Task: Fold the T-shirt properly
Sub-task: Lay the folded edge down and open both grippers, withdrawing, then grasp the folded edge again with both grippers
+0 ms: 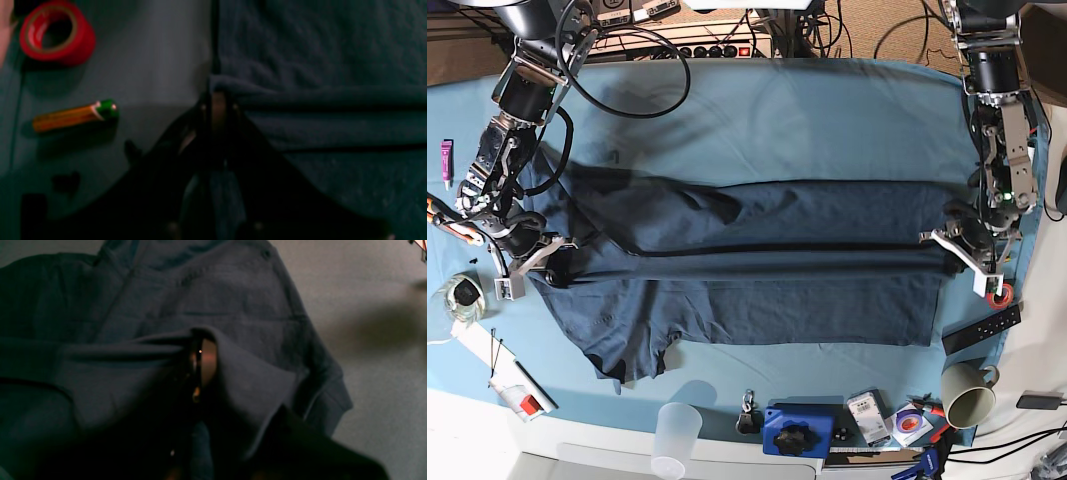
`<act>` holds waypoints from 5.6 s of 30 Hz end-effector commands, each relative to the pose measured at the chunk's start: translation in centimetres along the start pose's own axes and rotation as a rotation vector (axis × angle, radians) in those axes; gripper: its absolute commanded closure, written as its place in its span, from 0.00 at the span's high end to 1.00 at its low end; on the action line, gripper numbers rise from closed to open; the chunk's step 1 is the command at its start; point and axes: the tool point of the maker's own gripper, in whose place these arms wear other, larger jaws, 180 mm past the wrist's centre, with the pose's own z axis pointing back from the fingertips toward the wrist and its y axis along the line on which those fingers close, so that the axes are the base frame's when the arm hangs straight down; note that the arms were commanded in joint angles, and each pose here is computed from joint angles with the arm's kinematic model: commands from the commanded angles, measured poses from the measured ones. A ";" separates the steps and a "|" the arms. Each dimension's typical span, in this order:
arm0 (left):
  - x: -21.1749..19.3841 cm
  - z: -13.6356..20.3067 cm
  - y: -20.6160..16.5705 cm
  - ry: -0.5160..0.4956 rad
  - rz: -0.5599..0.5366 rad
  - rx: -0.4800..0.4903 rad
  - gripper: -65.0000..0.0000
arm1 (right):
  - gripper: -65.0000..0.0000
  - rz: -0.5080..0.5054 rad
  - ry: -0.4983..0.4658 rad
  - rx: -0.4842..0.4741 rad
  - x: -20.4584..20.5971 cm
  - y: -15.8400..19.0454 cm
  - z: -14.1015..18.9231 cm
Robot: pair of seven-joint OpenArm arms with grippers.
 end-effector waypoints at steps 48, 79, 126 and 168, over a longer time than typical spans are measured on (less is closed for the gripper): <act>0.2 20.9 1.4 0.001 -0.219 0.169 0.32 | 0.53 -0.302 0.097 0.010 -3.5 -6.2 12.4; 0.7 21.0 -0.1 -0.122 -0.108 0.142 0.32 | 0.53 -0.611 0.182 0.263 -11.4 0.3 6.9; -6.9 5.0 -0.7 0.192 0.522 -0.269 0.35 | 0.53 -0.556 0.288 0.301 -12.8 2.2 6.2; -9.1 9.8 1.8 0.440 0.401 -0.352 0.00 | 0.00 -0.540 0.099 0.248 -8.1 -1.5 9.8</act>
